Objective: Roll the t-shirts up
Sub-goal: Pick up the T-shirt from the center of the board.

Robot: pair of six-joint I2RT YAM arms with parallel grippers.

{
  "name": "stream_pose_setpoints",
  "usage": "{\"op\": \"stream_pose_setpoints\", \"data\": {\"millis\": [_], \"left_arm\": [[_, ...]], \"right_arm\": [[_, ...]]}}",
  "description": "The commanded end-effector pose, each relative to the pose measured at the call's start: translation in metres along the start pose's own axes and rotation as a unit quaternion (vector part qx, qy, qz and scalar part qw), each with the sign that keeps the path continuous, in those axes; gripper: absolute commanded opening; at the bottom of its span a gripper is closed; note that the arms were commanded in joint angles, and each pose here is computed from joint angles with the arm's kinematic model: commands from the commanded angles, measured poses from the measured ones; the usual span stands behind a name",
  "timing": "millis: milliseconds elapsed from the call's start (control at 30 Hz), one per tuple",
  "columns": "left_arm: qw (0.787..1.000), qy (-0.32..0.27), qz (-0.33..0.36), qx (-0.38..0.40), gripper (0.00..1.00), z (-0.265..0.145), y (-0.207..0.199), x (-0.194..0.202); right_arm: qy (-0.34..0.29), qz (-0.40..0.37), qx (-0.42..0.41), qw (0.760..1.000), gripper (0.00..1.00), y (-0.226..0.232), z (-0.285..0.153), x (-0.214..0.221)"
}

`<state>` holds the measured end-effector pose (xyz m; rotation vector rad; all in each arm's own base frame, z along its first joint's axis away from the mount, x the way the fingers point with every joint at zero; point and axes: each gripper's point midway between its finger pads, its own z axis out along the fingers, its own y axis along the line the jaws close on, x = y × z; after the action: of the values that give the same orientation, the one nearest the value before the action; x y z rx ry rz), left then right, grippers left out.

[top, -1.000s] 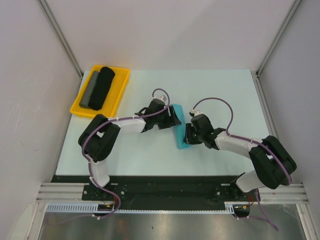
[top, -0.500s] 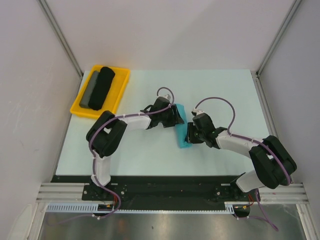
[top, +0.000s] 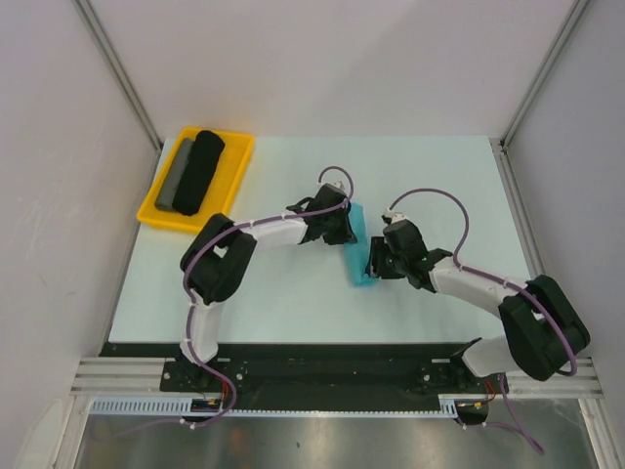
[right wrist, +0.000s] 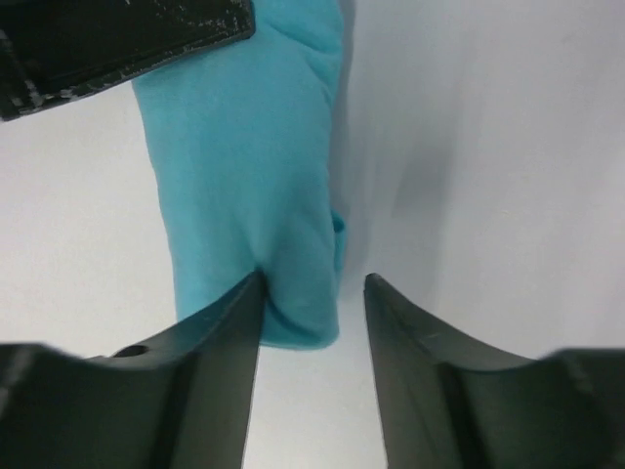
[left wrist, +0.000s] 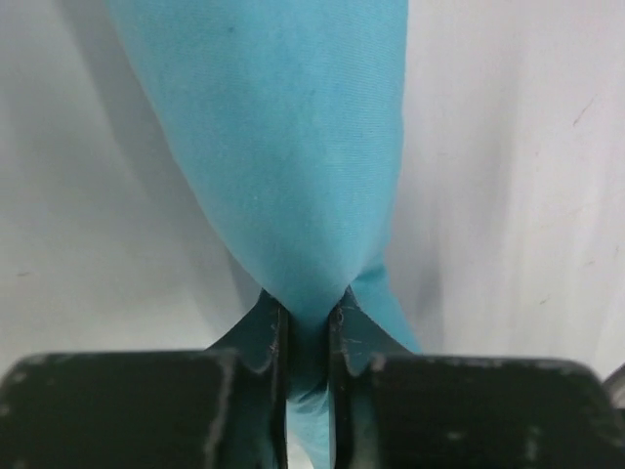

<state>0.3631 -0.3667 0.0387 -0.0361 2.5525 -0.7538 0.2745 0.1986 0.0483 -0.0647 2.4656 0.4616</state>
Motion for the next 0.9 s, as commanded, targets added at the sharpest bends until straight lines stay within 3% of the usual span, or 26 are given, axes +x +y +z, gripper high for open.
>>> {"op": "stream_pose_setpoints", "data": {"millis": [0,200,333,467,700,867], "left_arm": [[0.992,-0.027,0.08,-0.098,0.0,0.002,0.042,-0.02],[0.977,-0.072,0.177,-0.095,0.0,-0.021,0.051,-0.08],[0.964,-0.096,0.228,-0.101,0.0,-0.043,0.073,-0.13],[0.957,-0.087,0.239,-0.14,0.0,-0.061,0.122,-0.175],[0.938,-0.112,0.295,-0.144,0.0,-0.103,0.154,-0.241],[0.949,-0.103,0.266,-0.134,0.0,-0.13,0.188,-0.263]], "right_arm": [[-0.044,-0.001,0.005,0.999,0.55,-0.002,-0.031,-0.02],[-0.144,0.011,-0.016,0.989,0.66,0.006,-0.085,-0.061],[-0.169,0.013,-0.03,0.985,0.68,0.011,-0.101,-0.069],[-0.161,0.003,-0.047,0.986,0.67,0.016,-0.102,-0.066],[-0.139,-0.012,-0.073,0.988,0.66,0.026,-0.091,-0.061],[-0.111,-0.017,-0.103,0.988,0.63,0.038,-0.078,-0.053]]}}
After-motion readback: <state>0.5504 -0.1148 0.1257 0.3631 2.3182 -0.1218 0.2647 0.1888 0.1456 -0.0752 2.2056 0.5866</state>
